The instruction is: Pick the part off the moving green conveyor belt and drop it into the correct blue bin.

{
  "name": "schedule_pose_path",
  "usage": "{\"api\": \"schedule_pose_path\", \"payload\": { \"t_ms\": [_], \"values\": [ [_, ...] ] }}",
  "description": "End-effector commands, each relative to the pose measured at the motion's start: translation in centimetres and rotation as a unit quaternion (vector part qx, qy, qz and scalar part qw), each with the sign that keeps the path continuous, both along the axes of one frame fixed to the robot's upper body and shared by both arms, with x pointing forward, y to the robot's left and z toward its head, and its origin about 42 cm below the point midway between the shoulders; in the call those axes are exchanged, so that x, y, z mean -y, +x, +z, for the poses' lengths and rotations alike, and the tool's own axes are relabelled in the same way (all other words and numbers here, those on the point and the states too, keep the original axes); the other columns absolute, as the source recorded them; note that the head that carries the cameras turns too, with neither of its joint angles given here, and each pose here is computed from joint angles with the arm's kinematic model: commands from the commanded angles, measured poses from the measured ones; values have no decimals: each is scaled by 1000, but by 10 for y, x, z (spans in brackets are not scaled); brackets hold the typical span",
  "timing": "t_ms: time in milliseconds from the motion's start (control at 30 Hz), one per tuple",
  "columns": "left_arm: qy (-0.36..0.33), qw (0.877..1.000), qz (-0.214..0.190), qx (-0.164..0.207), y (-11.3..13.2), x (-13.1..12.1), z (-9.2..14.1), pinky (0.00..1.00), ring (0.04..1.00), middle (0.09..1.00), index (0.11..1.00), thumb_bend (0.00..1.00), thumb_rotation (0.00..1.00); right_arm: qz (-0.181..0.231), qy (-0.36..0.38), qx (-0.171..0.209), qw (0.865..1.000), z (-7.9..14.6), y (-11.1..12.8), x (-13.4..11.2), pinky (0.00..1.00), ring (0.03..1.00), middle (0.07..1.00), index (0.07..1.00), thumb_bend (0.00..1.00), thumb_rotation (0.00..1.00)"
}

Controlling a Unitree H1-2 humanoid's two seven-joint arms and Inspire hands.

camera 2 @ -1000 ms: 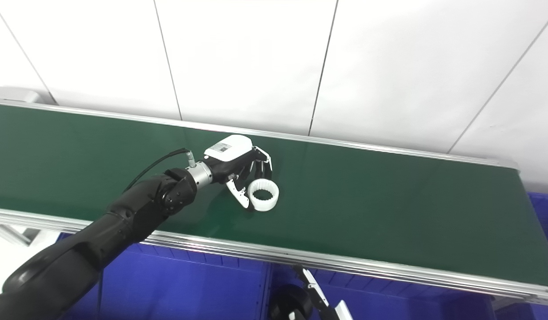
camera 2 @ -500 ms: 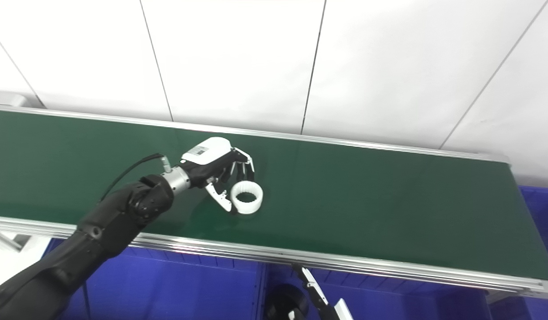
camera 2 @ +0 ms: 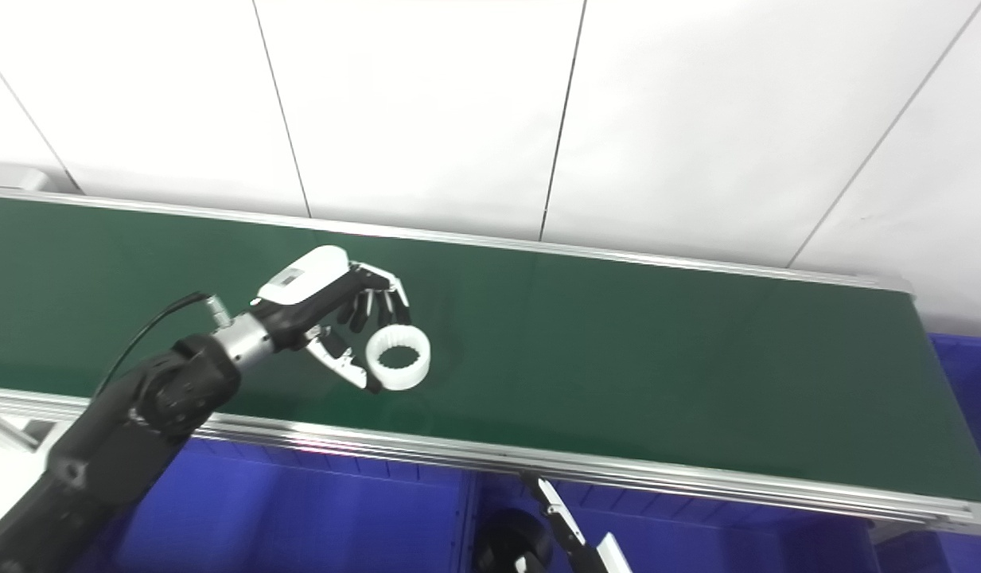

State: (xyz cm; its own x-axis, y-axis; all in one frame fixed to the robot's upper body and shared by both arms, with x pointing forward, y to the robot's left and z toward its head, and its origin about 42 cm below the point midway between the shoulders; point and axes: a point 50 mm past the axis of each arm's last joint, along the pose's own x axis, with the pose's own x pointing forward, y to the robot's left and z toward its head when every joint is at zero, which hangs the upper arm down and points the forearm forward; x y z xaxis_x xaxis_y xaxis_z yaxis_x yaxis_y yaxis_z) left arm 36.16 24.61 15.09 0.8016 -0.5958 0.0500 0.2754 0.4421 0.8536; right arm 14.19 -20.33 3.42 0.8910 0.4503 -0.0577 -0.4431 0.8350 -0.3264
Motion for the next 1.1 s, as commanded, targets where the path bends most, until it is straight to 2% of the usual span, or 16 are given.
{"api": "schedule_pose_path", "payload": {
  "t_ms": [0,267,333,400,467,533,800,900,1067],
  "values": [
    [-15,999,-9,31,-6,-11,18,206,268,444,494,523,0,4,18,33,999,12,4,-3,937,966,983,967,410,954],
    [-25,1000,5,11,-45,-31,9,213,272,446,495,522,0,5,19,35,999,12,7,-3,934,965,983,965,411,947],
    [-26,1000,7,4,-52,-34,5,283,314,447,496,522,0,6,18,36,999,12,8,-3,934,965,982,964,414,951],
    [-33,999,5,-1,-60,-38,-6,351,393,447,501,511,0,7,17,36,999,13,8,-2,934,965,982,964,415,954],
    [-37,999,9,-20,-70,-41,-18,355,419,449,507,506,0,7,19,37,999,12,9,-2,931,963,981,963,413,948],
    [-33,999,12,-33,-79,-41,-28,319,416,450,516,503,0,7,22,37,999,12,9,-2,925,961,980,963,417,941],
    [-17,995,14,-93,-113,-38,-68,394,431,453,509,504,0,8,20,39,999,14,10,-3,924,959,978,960,409,942],
    [-9,994,10,-107,-124,-35,-83,458,443,448,507,504,0,7,21,38,999,15,10,-2,922,961,980,961,413,941],
    [18,992,-5,-127,-140,-23,-104,452,441,453,508,504,0,6,18,42,999,15,12,-2,923,962,979,958,414,946]
  ]
}}
